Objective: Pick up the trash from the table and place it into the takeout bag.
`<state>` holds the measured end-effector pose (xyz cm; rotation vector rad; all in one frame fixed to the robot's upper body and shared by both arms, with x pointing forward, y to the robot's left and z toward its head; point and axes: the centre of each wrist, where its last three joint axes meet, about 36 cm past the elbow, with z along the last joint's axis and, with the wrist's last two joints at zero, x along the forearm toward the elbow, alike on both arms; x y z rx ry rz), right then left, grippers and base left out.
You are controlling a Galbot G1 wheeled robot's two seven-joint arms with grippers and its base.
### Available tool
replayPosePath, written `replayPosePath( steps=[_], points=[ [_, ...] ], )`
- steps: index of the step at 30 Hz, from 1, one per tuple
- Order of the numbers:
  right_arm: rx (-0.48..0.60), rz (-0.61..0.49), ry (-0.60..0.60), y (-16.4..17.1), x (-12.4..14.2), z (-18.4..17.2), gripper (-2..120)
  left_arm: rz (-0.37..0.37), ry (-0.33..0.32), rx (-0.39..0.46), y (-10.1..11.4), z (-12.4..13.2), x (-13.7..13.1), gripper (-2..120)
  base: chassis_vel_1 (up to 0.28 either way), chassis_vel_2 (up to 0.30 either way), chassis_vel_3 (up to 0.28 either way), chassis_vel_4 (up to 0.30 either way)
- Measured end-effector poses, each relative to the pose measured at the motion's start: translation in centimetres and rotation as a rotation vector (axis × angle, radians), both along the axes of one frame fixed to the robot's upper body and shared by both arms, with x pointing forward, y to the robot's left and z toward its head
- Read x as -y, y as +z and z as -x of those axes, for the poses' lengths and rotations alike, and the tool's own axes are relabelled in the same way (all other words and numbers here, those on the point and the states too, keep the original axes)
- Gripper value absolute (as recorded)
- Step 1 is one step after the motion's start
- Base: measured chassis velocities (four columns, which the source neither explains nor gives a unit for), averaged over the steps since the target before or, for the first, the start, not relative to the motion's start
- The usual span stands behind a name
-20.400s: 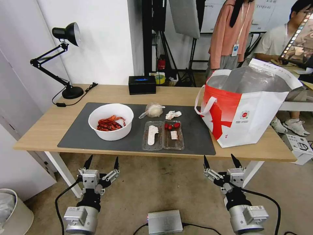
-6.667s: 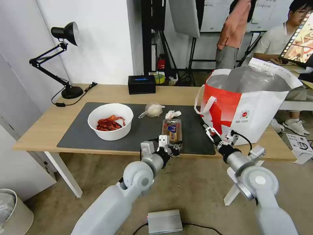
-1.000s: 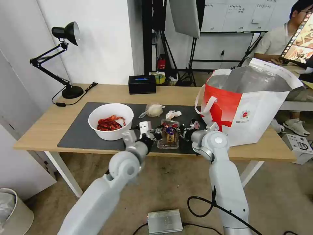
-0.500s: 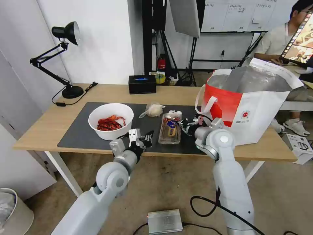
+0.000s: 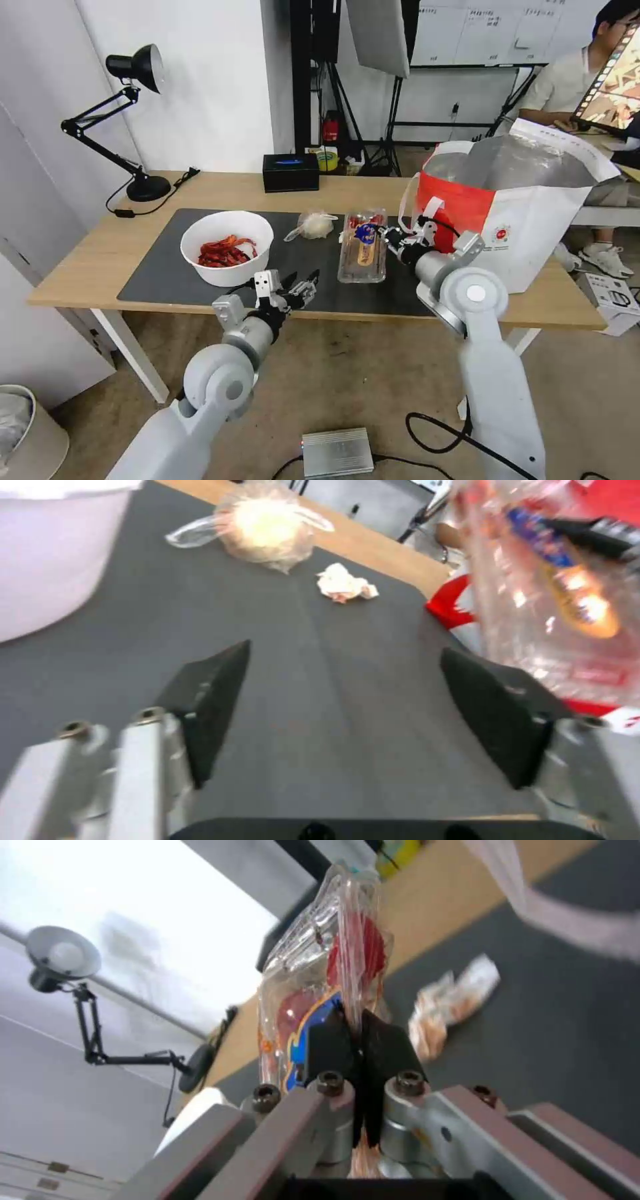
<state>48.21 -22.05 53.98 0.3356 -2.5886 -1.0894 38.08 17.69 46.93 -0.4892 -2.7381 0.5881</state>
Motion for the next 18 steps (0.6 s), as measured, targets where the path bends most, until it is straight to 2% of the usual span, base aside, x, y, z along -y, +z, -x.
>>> replayPosePath(
  steps=[6, 12, 18],
  points=[
    [0.098, 0.017, 0.001, 0.4, 0.0, 0.3, 0, -0.028, 0.015, 0.013, -0.4, 0.3, -0.4, 99, 0.0, 0.0, 0.0, 0.0],
    [0.276, 0.023, -0.032, 2.0, 0.1, 1.1, 0, -0.043, 0.026, 0.02, -0.7, 1.2, -0.7, 100, 0.0, 0.0, 0.0, 0.0],
    [0.355, 0.021, -0.078, 3.8, 1.2, 1.7, 0, -0.038, 0.032, 0.013, -0.9, 1.9, -0.8, 100, 0.0, 0.0, 0.0, 0.0]
  ],
)
